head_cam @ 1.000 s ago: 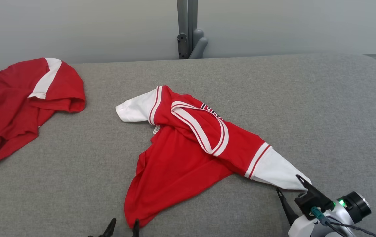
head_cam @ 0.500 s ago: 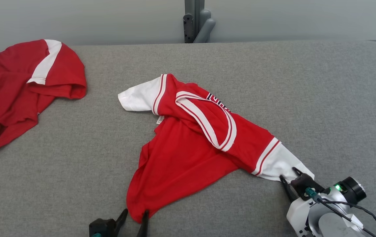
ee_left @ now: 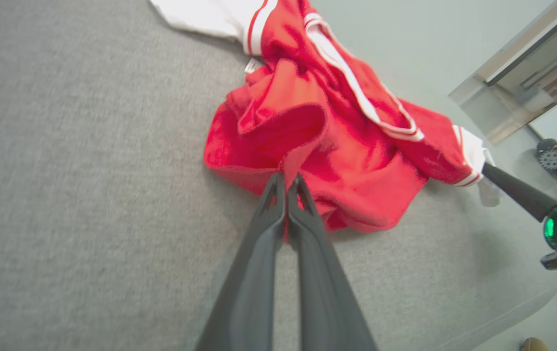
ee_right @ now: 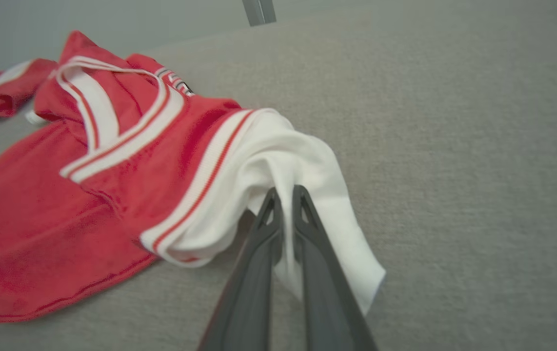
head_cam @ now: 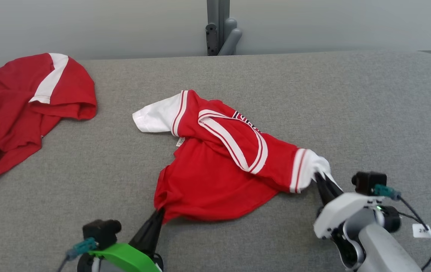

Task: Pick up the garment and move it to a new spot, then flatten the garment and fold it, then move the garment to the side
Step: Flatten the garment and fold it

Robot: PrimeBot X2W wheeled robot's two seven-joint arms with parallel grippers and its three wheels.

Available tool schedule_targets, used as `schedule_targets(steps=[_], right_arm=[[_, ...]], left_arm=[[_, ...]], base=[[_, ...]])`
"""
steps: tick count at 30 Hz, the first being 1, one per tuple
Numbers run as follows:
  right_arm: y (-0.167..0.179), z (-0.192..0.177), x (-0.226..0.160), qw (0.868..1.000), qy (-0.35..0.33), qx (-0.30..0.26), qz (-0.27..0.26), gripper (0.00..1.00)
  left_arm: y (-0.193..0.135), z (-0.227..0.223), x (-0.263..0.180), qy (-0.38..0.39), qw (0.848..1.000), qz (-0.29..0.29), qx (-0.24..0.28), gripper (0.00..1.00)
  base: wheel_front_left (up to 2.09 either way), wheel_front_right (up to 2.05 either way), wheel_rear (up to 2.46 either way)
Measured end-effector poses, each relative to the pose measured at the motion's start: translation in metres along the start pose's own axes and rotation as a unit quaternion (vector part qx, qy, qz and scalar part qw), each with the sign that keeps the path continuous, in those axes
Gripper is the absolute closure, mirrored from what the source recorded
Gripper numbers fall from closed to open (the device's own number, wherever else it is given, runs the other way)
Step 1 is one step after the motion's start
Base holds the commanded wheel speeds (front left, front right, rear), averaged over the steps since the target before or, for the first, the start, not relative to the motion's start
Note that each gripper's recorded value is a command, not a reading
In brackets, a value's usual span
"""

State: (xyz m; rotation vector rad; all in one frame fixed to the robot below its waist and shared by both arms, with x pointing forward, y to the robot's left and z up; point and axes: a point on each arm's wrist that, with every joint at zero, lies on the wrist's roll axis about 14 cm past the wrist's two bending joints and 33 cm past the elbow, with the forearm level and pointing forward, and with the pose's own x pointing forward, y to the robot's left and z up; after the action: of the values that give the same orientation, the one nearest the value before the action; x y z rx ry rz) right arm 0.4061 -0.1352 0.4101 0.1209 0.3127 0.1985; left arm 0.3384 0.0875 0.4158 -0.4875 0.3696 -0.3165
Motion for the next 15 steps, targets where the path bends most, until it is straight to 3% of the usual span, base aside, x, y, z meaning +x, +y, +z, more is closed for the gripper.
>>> schedule_targets(steps=[2, 4, 8, 15], right_arm=[[0.023, 0.034, 0.003, 0.993, -0.026, 0.113, 0.036, 1.00], [0.025, 0.072, -0.009, 0.978, -0.048, 0.185, 0.077, 1.00], [-0.006, 0.116, -0.051, 0.946, -0.079, 0.295, 0.111, 1.00], [-0.005, 0.145, -0.089, 0.872, -0.117, 0.443, 0.174, 1.00]], left_arm=[[-0.008, 0.029, 0.000, -0.024, 0.999, -0.026, 0.004, 1.00], [-0.014, 0.055, -0.004, -0.047, 0.998, -0.048, 0.011, 1.00], [-0.034, 0.109, -0.014, -0.094, 0.991, -0.088, 0.021, 1.00], [-0.061, 0.173, -0.030, -0.136, 0.981, -0.132, 0.027, 1.00]], base=[[0.00, 0.00, 0.00], [0.00, 0.00, 0.00], [0.00, 0.00, 0.00], [0.00, 0.00, 0.00]])
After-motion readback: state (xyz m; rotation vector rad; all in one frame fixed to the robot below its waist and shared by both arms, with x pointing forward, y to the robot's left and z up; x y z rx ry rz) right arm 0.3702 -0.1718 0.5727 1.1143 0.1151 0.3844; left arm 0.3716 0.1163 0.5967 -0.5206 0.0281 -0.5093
